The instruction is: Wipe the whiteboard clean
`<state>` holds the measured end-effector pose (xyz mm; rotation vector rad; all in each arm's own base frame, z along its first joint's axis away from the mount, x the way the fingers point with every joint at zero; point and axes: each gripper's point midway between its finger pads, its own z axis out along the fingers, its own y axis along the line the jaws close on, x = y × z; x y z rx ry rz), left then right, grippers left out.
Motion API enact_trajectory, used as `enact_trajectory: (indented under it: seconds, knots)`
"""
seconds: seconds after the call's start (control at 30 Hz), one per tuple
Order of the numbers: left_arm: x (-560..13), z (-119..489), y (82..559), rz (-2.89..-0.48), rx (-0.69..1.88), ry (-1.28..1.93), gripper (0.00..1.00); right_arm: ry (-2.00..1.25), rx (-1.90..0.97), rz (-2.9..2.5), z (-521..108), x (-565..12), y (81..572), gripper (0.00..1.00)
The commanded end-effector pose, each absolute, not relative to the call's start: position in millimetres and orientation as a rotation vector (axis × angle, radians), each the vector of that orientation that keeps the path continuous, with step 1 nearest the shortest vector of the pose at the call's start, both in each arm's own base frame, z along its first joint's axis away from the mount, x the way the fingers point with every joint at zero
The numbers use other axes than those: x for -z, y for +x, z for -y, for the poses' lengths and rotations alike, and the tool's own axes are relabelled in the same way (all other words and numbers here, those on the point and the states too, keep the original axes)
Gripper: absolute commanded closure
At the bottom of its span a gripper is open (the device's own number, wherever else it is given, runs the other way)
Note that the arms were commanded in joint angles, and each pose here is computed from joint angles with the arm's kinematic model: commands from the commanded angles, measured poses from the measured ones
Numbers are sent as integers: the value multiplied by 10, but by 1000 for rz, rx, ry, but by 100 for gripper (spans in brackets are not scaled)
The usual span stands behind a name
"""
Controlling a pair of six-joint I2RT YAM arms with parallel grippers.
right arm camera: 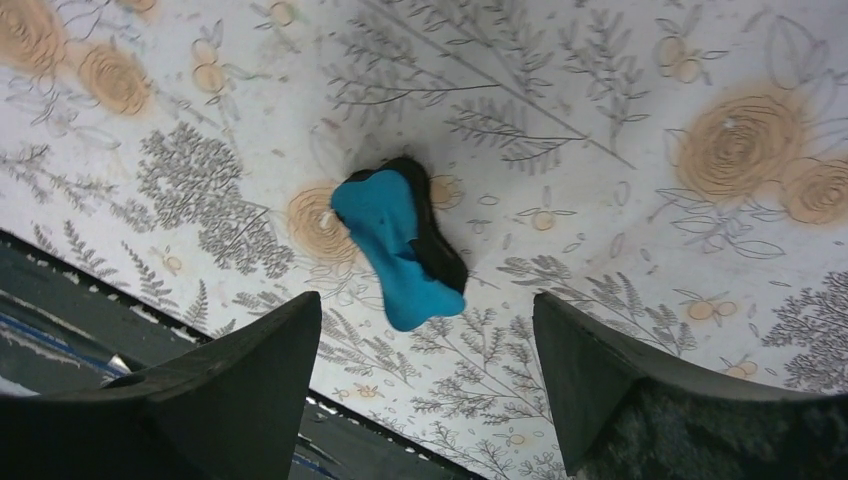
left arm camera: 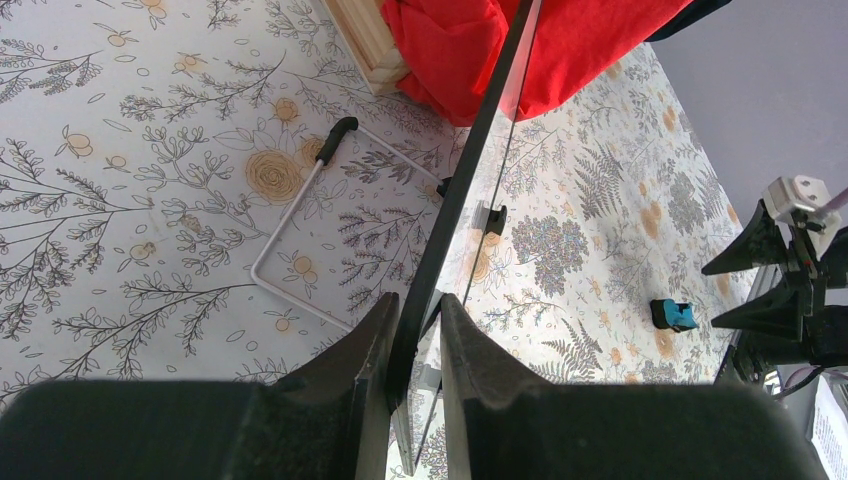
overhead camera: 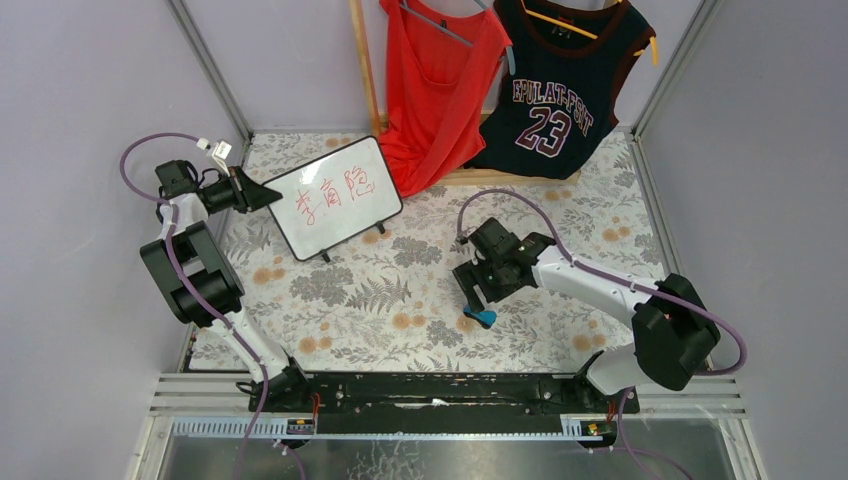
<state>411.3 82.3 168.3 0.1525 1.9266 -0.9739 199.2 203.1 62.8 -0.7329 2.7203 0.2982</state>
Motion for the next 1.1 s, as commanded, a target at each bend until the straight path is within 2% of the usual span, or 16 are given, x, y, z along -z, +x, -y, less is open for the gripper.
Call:
enact_trajectory:
  seconds: [0.0,0.33,0.8,1.07]
  knots:
    - [-1600,-852,4086,-1967,927,139,100,-869,-357,-2696,-2203,-678,1800,16]
    - [-1591,-842,4075,-1970,929,137,100,-927,-275,-2736,-2260,-414,1620,22]
    - [-1568,-825,4062,-1971,941,132,100,-939,-182,-2721,-2230,-297,1742,28]
    - [-1555,-823,4052,-1972,946,128,100,-941,-171,-2706,-2261,-299,1797,35]
